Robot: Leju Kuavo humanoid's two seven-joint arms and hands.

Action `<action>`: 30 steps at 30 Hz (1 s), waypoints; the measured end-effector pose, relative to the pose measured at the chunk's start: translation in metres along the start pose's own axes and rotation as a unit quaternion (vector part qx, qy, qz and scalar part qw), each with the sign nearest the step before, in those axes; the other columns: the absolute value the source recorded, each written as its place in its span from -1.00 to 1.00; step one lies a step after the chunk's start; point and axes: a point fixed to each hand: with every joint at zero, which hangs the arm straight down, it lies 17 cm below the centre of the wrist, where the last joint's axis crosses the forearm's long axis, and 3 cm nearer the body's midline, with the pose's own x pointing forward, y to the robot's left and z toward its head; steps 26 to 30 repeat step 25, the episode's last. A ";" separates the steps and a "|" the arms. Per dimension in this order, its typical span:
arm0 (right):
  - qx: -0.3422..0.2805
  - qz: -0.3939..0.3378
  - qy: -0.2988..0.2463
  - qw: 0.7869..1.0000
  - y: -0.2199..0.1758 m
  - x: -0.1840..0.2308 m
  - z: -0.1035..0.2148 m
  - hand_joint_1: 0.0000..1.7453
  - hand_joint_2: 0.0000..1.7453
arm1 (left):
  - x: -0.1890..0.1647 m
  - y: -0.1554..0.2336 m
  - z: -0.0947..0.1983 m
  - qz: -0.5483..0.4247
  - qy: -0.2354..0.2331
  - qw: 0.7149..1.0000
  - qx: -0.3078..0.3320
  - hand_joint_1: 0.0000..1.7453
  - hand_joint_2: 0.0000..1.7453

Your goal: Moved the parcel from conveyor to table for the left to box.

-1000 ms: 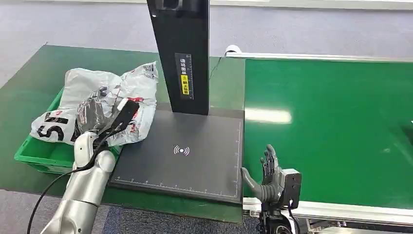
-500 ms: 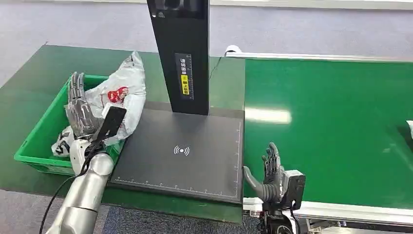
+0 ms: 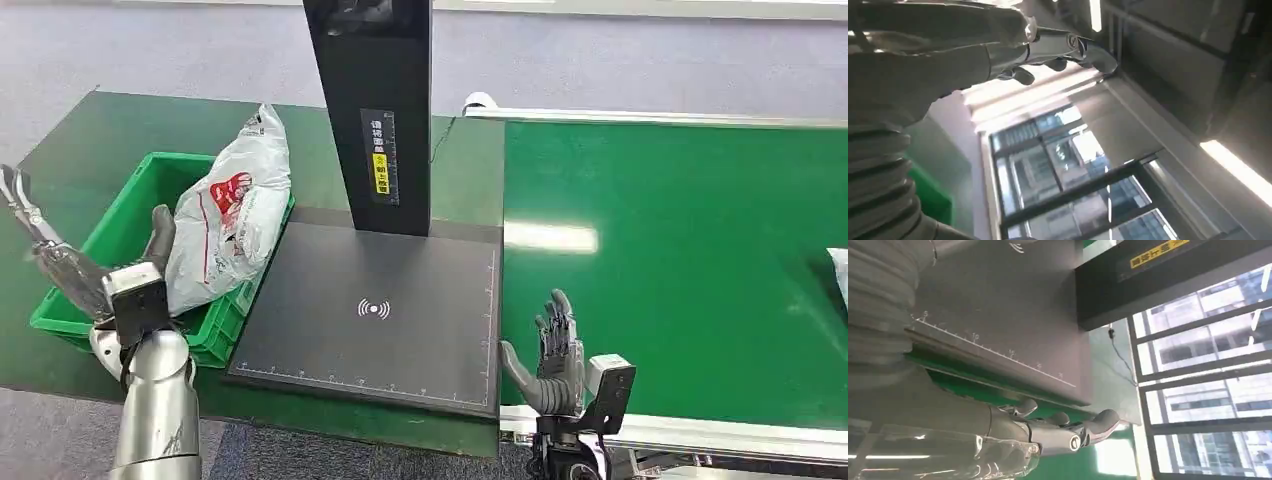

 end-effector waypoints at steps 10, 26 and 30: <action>0.016 0.020 -0.008 1.000 0.000 0.005 -0.001 -1.00 1.00 | 0.107 -0.086 0.091 0.378 0.045 0.890 -0.250 -1.00 1.00; 0.029 0.031 -0.010 0.999 0.002 0.007 -0.001 -1.00 1.00 | 0.142 -0.101 0.174 0.453 0.095 0.807 -0.368 -1.00 1.00; 0.029 0.031 -0.010 0.999 0.002 0.007 -0.001 -1.00 1.00 | 0.142 -0.101 0.174 0.453 0.095 0.807 -0.368 -1.00 1.00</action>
